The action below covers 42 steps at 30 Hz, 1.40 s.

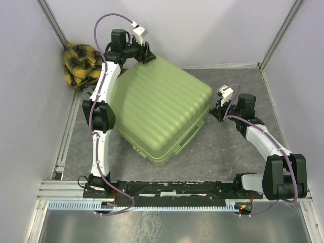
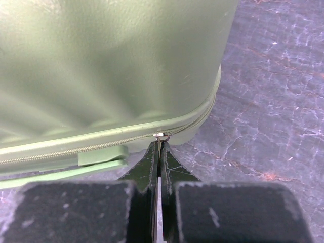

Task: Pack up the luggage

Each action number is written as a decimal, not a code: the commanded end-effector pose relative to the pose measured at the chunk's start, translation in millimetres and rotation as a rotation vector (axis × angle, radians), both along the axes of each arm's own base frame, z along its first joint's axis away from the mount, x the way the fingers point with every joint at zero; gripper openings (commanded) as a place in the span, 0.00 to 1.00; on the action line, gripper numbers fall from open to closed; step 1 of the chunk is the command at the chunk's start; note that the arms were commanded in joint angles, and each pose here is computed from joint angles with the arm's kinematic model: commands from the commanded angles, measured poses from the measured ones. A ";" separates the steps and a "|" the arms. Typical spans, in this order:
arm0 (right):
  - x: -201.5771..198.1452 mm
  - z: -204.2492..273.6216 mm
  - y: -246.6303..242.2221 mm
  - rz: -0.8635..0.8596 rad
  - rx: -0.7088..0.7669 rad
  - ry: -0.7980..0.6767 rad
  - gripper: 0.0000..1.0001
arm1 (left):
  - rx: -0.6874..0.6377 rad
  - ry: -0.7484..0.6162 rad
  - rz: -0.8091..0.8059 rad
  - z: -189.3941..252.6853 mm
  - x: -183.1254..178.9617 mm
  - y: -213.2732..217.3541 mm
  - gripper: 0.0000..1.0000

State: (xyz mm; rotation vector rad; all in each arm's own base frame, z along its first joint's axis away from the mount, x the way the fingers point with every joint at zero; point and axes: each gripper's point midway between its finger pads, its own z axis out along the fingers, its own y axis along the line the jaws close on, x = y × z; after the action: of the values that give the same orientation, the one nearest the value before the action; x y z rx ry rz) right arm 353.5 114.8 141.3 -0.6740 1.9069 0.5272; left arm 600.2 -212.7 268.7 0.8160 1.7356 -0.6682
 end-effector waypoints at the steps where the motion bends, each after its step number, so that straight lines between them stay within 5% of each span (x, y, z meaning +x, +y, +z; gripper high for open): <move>1: -34.7 1.7 32.1 0.126 0.085 0.072 0.02 | -0.084 0.177 0.205 27.3 -18.7 55.5 0.66; 5: -37.9 1.0 32.5 0.124 0.086 0.074 0.02 | -0.102 0.277 0.413 45.4 -73.3 144.1 0.75; 11: -47.8 -0.4 32.8 0.134 0.075 0.084 0.02 | -0.140 0.455 0.792 16.2 -179.3 252.9 0.77; 15: -52.7 0.0 32.8 0.143 0.071 0.086 0.02 | -0.173 0.570 0.828 -14.6 -238.4 253.2 0.77; 19: -56.6 -0.5 33.9 0.151 0.069 0.083 0.02 | -0.287 0.609 0.688 -24.0 -262.6 216.2 0.76; 26: -57.6 1.1 44.7 0.158 0.085 0.069 0.02 | -0.386 0.592 0.480 -28.3 -232.6 169.0 0.68; 36: -35.1 14.6 84.3 0.127 0.132 0.037 0.02 | -0.311 0.538 0.360 -46.8 -117.1 148.9 0.51; 42: -41.5 15.7 85.5 0.075 0.149 0.041 0.02 | -0.143 0.300 0.425 11.3 -102.5 173.4 0.61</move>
State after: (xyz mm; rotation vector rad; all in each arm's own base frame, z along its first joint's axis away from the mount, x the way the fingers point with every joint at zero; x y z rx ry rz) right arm 306.1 187.0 136.1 -0.6840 1.9455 0.7151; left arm 510.9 -17.8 245.5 0.0047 2.0684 -0.7609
